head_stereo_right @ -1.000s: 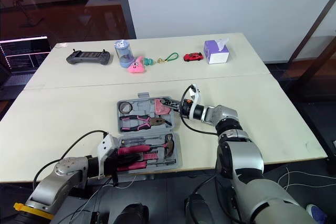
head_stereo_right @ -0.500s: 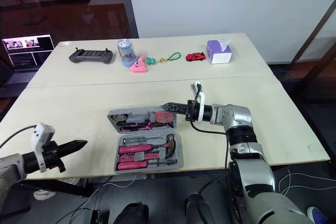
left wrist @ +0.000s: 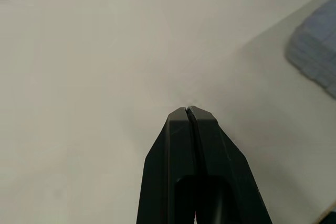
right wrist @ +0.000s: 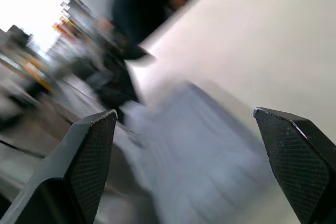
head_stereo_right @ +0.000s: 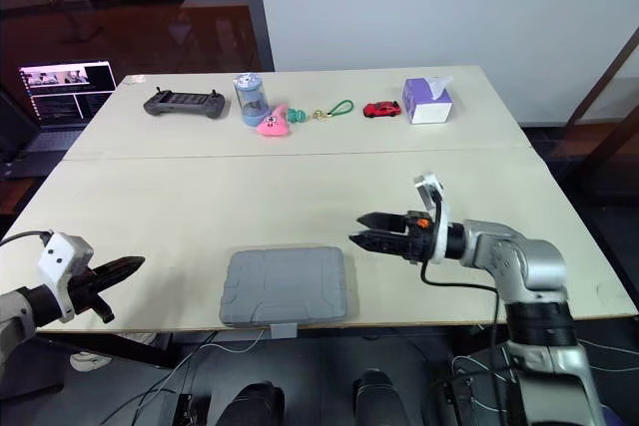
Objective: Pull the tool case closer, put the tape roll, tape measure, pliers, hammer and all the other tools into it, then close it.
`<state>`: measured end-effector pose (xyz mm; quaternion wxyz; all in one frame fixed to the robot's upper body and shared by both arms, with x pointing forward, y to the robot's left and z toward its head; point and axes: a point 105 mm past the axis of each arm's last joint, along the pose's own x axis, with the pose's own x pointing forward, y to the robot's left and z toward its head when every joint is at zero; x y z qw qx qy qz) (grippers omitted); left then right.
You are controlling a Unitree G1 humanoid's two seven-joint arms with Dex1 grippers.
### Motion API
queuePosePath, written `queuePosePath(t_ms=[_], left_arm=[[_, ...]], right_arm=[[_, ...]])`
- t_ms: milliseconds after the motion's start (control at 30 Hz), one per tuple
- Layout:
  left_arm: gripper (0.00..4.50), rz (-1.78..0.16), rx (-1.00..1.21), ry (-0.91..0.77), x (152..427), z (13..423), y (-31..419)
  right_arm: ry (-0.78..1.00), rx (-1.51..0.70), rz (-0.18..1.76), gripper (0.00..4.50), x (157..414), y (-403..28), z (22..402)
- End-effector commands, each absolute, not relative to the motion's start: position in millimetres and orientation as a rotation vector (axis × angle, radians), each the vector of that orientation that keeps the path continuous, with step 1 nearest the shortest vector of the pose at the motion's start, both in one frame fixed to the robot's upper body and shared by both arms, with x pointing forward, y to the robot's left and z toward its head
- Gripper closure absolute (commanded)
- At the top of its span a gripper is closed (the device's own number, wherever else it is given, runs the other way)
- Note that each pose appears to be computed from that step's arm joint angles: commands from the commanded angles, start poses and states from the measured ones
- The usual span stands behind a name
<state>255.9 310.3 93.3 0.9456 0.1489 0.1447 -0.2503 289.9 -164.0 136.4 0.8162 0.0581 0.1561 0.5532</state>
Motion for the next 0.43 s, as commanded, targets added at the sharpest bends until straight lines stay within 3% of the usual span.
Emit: queuePosePath(t_ms=[33, 233, 433], left_arm=[[4.5, -0.536, 0.379, 0.259, 255.2, 112.8, 314.4], [4.5, -0.585, 0.408, 0.282, 253.3, 115.9, 312.8], [4.5, -0.583, 0.424, 0.277, 260.3, 123.0, 315.2]], right_arm=[[0.241, -0.215, 1.091, 0.08, 288.4, -189.7, 143.8], [0.204, -0.401, 0.994, 0.08, 287.2, -217.5, 137.8], [0.181, -0.41, 0.964, 0.08, 287.4, -224.7, 136.2]])
